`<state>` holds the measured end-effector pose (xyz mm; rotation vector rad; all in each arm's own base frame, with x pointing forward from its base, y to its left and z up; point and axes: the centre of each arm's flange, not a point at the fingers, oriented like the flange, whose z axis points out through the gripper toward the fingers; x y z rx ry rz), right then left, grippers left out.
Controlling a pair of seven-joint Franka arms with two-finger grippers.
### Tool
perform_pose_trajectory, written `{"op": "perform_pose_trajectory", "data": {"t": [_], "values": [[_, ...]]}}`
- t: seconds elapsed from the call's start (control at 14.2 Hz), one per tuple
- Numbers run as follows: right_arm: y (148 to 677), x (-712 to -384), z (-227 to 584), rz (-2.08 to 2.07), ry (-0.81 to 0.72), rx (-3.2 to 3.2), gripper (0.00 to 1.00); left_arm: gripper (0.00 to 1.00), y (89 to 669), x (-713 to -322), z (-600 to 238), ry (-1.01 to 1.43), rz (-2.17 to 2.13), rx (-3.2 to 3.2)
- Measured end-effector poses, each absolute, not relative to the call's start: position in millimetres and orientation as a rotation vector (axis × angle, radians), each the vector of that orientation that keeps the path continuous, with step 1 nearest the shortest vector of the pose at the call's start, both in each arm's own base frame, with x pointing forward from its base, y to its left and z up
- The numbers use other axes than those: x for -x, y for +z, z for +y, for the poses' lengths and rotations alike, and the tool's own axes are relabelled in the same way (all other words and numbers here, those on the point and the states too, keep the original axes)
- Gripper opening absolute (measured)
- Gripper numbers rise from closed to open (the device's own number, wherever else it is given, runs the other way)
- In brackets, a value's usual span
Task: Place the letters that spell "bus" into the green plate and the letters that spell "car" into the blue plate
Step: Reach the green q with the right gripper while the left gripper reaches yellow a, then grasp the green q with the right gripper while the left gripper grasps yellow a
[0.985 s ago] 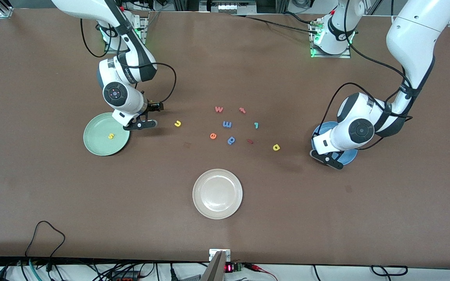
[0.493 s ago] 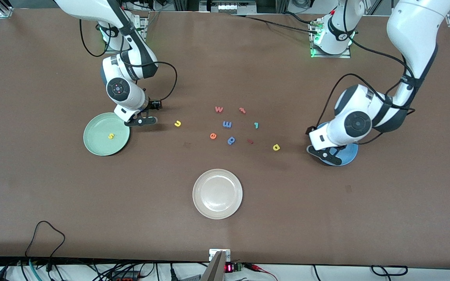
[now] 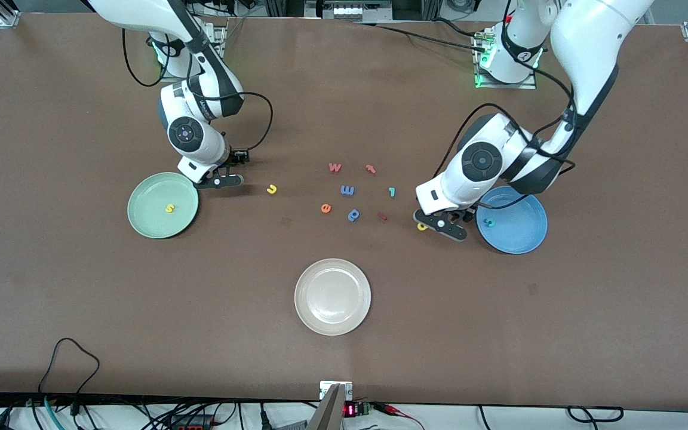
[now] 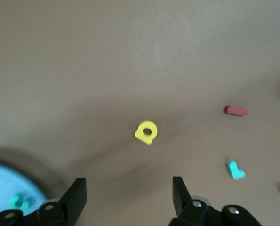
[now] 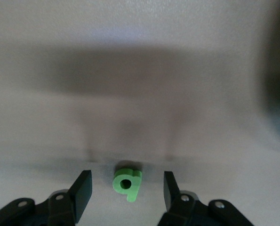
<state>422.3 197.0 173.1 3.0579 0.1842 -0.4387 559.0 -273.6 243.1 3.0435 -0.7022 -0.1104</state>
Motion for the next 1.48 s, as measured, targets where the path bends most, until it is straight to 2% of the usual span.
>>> {"op": "perform_pose_trajectory", "data": {"t": [0.28,0.42,0.77,0.84,0.99,1.06,1.48], "values": [[167,-415,193,0.182,-0.421,-3.062,0.67,0.81,219,-566,-273,-0.064,-0.731,-3.049],[166,-414,194,0.178,-0.417,-3.064,0.56,0.81,223,-565,-285,-0.013,-0.746,-3.029],[167,-413,199,0.181,-0.41,-3.065,0.47,0.82,221,-567,-293,0.094,-0.832,-3.013],[168,-413,200,0.181,-0.407,-3.065,0.39,0.82,219,-567,-292,0.097,-0.837,-3.013],[169,-413,201,0.183,-0.405,-3.066,0.35,0.82,218,-566,-293,0.094,-0.84,-3.011],[169,-412,202,0.185,-0.403,-3.067,0.27,0.82,218,-566,-295,0.095,-0.843,-3.009],[173,-417,205,0.188,-0.374,-3.076,0.27,0.82,214,-559,-303,0.078,-0.843,-3.003]]}}
